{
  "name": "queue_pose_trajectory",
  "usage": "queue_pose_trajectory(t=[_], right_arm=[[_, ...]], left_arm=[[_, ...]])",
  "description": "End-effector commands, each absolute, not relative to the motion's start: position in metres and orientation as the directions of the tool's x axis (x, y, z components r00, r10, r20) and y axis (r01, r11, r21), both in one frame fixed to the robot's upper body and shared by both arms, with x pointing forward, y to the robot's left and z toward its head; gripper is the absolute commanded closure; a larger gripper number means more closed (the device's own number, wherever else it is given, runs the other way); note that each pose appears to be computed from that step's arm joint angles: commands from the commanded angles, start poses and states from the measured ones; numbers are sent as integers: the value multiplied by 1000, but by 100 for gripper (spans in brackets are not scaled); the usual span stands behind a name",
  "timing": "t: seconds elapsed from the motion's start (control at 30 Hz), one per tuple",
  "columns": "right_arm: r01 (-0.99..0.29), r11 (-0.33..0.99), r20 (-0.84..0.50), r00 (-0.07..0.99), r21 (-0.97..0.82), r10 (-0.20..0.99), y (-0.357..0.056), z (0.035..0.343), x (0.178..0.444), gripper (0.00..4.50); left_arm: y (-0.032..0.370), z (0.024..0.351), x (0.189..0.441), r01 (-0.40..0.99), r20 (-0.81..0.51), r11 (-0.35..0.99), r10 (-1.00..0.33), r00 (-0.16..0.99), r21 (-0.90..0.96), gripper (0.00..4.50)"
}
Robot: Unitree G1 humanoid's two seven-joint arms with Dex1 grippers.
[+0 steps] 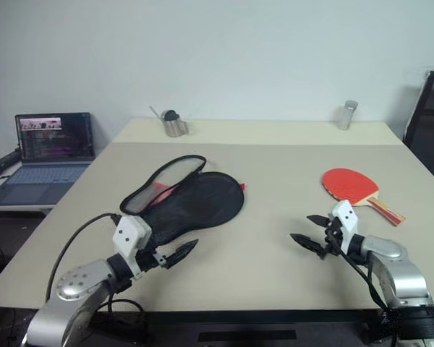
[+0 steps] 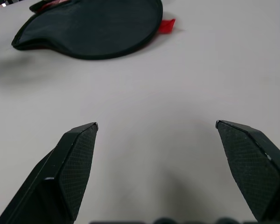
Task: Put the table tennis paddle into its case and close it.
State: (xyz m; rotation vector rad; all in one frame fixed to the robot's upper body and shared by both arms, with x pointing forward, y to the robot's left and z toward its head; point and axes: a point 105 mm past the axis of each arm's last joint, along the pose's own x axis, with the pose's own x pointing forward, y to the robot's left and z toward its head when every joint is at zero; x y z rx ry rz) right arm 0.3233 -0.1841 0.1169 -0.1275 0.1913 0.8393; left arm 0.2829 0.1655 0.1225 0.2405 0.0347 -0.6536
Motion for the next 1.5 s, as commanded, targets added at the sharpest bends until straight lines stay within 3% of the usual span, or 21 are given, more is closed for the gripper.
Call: queue_pose_trajectory(t=[0.03, 0.5, 0.77, 1.23, 1.5], right_arm=[[-776, 628, -219, 625, -63, 750, -179, 127, 320, 5], [-846, 532, -184, 523, 4, 832, -135, 134, 300, 5], [-874, 482, -114, 473, 62, 874, -91, 138, 284, 5], [-884, 464, -57, 467, -55, 883, -78, 165, 296, 5], [-901, 425, -33, 429, -94, 903, -77, 183, 290, 5]], left_arm=[[161, 127, 283, 584, -79, 779, -583, 809, 227, 0], [177, 127, 278, 526, 25, 830, -539, 842, 186, 0], [210, 120, 268, 471, -9, 861, -479, 878, 189, 0], [217, 140, 311, 509, 1, 820, -527, 850, 260, 0], [219, 142, 314, 538, -27, 827, -542, 840, 163, 0]])
